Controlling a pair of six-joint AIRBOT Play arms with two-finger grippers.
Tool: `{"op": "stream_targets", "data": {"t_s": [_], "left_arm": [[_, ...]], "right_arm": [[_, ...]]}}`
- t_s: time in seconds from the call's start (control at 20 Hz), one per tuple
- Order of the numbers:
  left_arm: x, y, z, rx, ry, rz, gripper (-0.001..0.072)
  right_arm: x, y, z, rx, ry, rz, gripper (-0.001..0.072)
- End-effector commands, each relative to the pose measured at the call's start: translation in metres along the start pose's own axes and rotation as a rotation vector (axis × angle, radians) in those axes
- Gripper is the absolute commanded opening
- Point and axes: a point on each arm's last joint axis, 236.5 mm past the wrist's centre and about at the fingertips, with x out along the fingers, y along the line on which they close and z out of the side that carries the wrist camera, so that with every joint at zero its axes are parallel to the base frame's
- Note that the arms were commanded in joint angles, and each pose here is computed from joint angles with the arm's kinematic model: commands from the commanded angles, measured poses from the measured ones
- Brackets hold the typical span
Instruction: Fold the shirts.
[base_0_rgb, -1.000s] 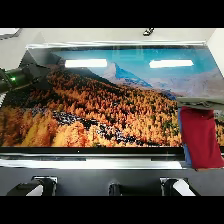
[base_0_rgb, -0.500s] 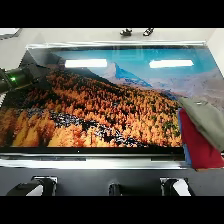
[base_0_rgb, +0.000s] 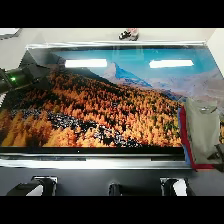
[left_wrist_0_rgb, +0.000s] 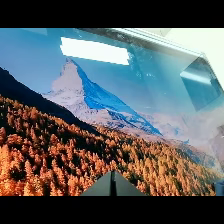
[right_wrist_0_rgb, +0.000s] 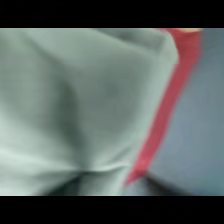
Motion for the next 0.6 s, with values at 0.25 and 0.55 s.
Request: {"op": "stream_targets", "data": {"t_s": [0.25,0.55], "left_arm": [[-0.035,-0.014,0.077,0.18,-0.199,0.086,0.0024],[-0.019,0.1,0.075,0.406,0.065,0.705,0.0032]], "right_arm": [[-0.227,0.08,0.149,-0.27,-0.893,0.224,0.0587],[-0.271,0.311,-0.011,-0.865,-0.865,0.662,0.053]]}}
